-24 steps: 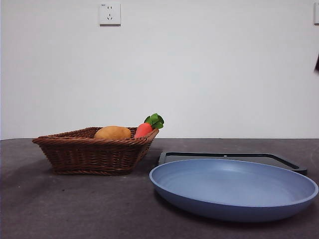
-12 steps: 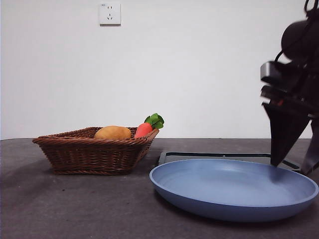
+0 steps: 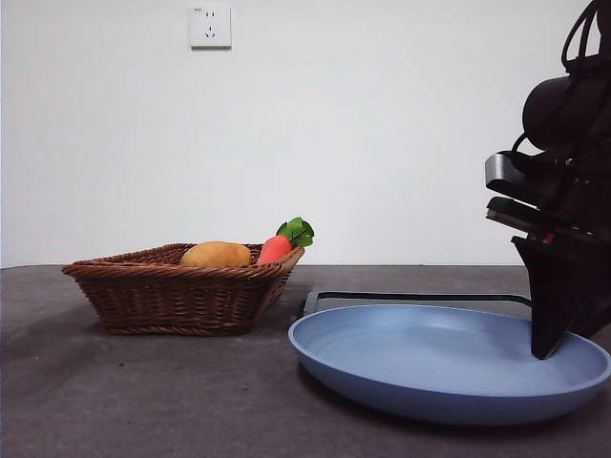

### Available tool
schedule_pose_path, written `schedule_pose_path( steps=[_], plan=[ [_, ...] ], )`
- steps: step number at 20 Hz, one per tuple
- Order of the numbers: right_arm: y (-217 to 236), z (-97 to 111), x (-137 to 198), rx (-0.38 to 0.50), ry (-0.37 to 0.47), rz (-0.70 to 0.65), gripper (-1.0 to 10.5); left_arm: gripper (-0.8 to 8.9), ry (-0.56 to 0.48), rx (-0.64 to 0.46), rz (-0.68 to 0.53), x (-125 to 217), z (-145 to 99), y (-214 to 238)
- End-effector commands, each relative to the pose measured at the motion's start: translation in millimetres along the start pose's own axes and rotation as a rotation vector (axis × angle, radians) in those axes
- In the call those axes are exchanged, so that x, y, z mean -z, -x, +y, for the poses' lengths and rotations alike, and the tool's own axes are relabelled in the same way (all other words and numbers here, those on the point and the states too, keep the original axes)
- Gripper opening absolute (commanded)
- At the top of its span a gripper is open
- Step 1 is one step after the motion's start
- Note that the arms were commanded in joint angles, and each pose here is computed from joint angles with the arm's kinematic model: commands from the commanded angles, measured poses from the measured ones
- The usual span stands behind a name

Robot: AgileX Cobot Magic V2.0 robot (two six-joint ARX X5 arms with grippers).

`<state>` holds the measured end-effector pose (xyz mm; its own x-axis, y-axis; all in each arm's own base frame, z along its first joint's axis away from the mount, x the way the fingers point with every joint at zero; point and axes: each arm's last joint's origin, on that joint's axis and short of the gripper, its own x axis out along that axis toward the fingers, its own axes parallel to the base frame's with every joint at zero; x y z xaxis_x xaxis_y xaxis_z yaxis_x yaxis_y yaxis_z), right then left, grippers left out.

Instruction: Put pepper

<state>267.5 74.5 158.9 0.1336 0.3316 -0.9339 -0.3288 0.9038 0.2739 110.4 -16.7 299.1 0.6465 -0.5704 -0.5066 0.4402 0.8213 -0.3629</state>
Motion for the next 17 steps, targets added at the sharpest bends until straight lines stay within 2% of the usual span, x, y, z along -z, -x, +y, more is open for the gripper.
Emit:
schedule_pose_path(
  steps=[1,5,10,13,17],
  plan=[
    [-3,-1,-4,0.004,-0.008,0.009,0.0,3.75,0.000,0.000,-0.024,-6,-1,2],
    [9,3,-2,0.005,-0.013,-0.023,0.0,3.75,0.051,-0.001,-0.031,-10,1,-1],
    [62,17,9,0.019,0.021,-0.175,0.0,3.75,0.102,0.014,0.028,-34,7,-26],
    [97,23,24,0.032,0.030,-0.283,0.0,3.75,0.108,-0.024,0.072,-56,4,-58],
    [134,24,47,0.058,0.007,-0.412,0.0,3.75,0.105,-0.150,0.160,-86,-2,-115]
  ],
)
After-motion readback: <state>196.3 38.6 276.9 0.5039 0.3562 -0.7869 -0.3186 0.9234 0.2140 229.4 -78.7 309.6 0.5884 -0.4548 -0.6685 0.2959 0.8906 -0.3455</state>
